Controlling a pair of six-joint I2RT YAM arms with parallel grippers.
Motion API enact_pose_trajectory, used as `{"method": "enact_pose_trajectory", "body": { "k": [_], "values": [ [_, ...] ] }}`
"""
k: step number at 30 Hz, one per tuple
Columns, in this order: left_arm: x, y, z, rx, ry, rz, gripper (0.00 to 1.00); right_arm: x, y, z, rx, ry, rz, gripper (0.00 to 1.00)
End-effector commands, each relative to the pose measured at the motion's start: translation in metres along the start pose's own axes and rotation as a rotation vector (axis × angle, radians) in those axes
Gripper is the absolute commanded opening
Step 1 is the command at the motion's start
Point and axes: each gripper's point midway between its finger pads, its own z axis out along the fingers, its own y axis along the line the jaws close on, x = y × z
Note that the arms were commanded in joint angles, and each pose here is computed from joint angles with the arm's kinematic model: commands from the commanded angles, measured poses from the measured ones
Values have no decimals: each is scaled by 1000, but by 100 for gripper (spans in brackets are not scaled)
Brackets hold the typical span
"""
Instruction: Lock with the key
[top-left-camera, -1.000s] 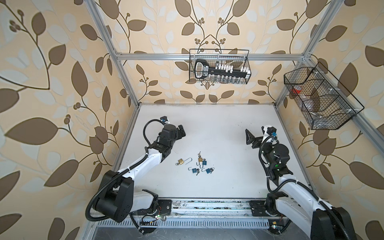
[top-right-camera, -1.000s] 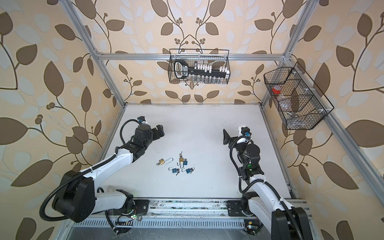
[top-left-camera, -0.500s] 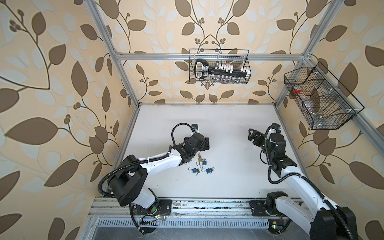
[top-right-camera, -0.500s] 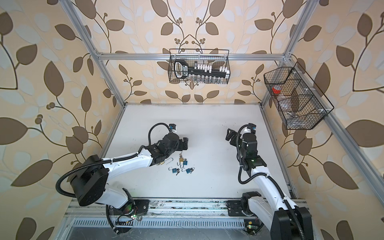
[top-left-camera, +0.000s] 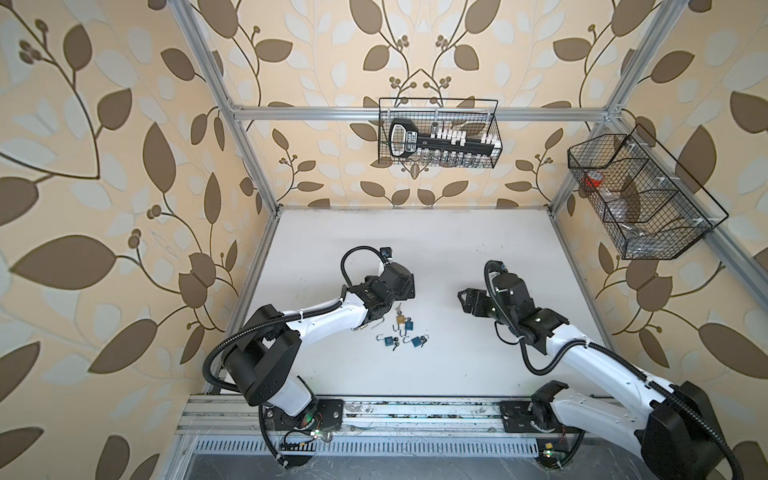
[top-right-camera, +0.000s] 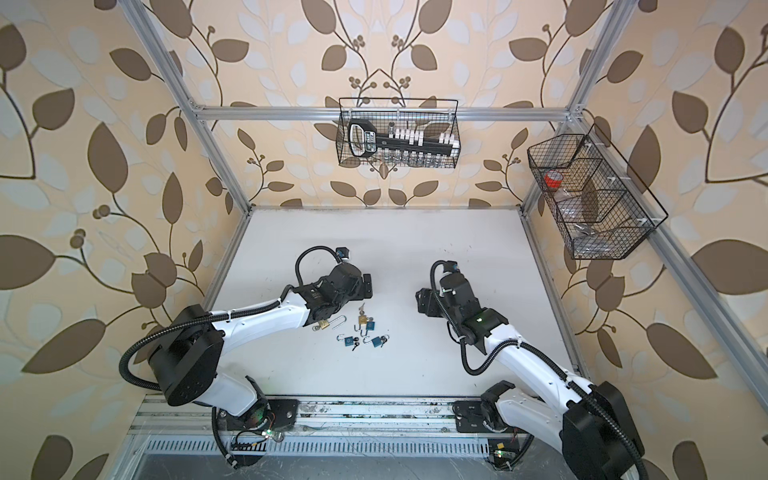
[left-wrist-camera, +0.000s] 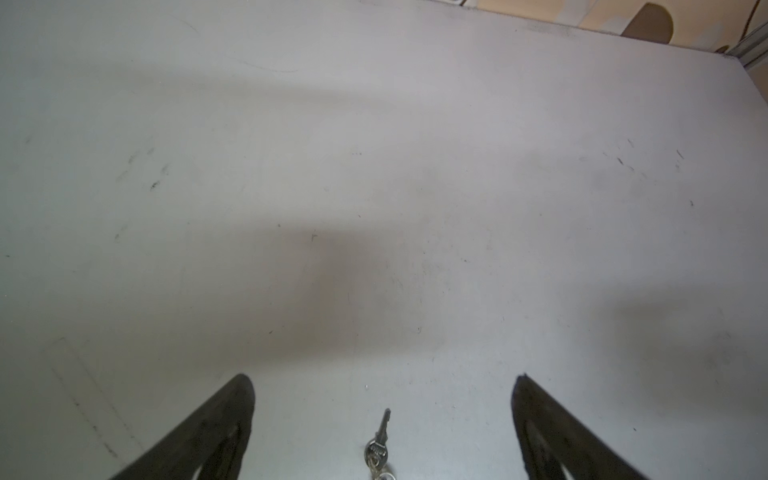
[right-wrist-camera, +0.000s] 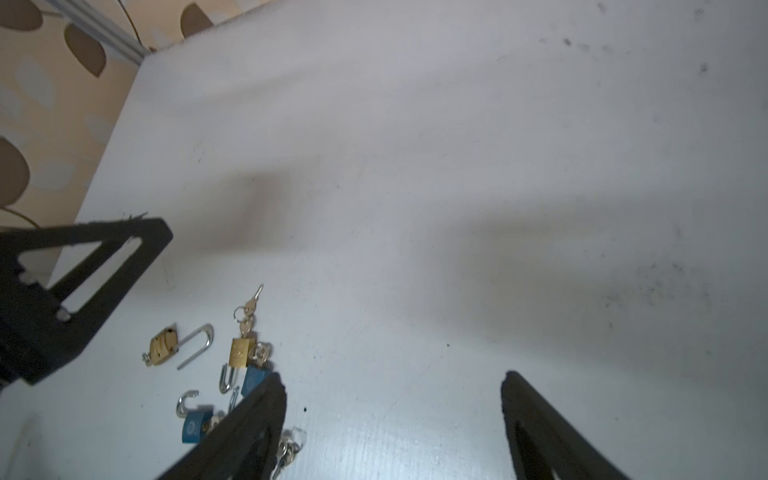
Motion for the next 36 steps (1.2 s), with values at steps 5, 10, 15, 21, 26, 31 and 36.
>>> {"method": "enact_pose_trajectory", "body": {
  "k": [5, 10, 15, 21, 26, 31, 36],
  "values": [
    [10, 20, 21, 158, 115, -281, 99, 40, 41, 20, -3, 148, -209, 63],
    [9, 35, 27, 239, 120, -405, 97, 57, 85, 34, -54, 194, -307, 52],
    [0, 42, 15, 221, 61, -399, 96, 82, 112, 43, -51, 246, -375, 47],
    [-10, 51, 1, 191, 4, -398, 96, 98, 122, 59, -2, 302, -395, 43],
    [-13, 53, -4, 188, -14, -388, 96, 110, 127, 60, -45, 370, -518, 41],
    [-17, 54, -8, 188, -31, -383, 94, 126, 144, 43, -275, 403, -817, 48],
    [-18, 56, -10, 218, -45, -419, 92, 130, 152, 35, -413, 413, -967, 53]
  ]
}}
